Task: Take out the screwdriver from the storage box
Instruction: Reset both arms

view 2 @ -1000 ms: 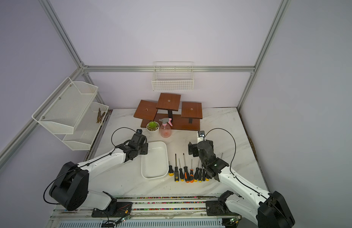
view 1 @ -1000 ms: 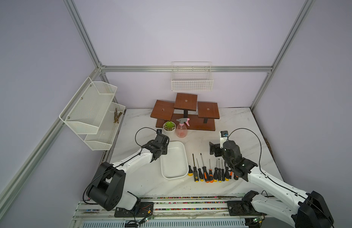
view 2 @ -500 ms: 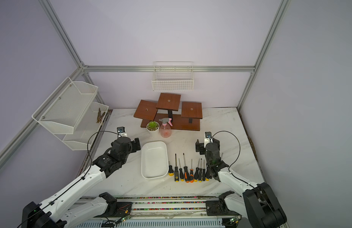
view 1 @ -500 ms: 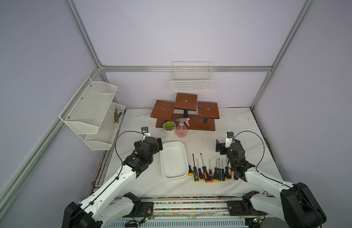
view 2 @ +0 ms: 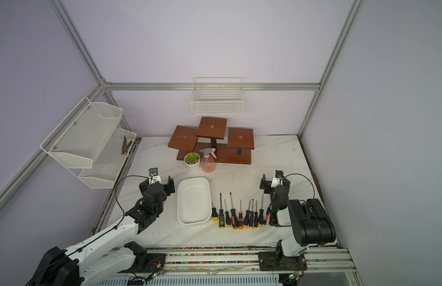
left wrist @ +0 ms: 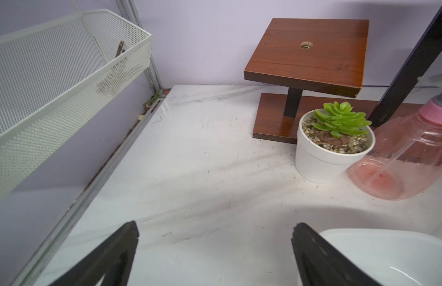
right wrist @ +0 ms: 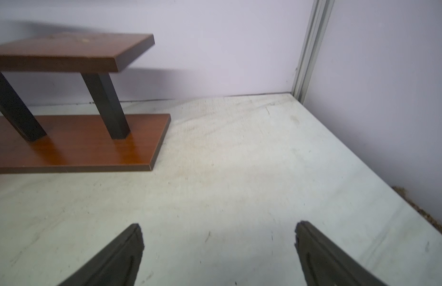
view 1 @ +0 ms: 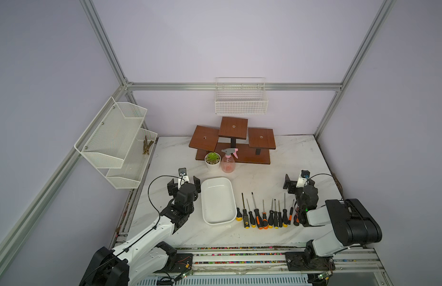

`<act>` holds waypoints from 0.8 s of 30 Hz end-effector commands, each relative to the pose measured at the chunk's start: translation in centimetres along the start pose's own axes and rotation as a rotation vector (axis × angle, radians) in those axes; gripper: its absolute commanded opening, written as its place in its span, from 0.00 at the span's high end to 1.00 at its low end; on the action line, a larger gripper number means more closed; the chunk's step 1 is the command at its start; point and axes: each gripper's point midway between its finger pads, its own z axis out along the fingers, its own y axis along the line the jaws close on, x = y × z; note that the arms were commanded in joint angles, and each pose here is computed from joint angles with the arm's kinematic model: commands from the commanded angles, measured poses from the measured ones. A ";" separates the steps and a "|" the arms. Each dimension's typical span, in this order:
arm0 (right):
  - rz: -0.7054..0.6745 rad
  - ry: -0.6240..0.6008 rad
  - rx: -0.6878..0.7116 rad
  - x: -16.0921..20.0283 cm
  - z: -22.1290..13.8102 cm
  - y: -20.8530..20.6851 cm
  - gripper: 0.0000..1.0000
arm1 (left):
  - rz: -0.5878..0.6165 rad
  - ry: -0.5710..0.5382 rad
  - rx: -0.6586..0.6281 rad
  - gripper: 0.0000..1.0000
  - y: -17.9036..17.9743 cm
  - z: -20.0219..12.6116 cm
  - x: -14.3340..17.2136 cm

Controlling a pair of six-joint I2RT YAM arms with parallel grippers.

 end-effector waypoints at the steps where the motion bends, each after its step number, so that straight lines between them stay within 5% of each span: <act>1: 0.064 -0.100 -0.064 -3.9 0.5 1.2 0.00 | 0.012 -0.179 -0.095 0.00 1.9 0.4 -3.2; 3: 0.059 -0.028 -0.065 -3.4 2.0 1.5 0.00 | 0.036 -0.181 -0.134 0.00 2.9 1.2 -1.9; 15: 0.034 -0.070 -0.082 -3.3 1.8 1.8 0.00 | 0.082 -0.243 -0.195 0.00 3.5 6.2 1.1; 20: 0.034 -0.071 -0.080 -3.4 1.8 1.7 0.00 | -0.018 -0.203 -0.065 0.00 4.6 7.0 2.6; 24: 0.033 -0.072 -0.081 -3.4 1.9 1.8 0.00 | 0.034 -0.147 0.057 0.00 2.8 8.8 3.5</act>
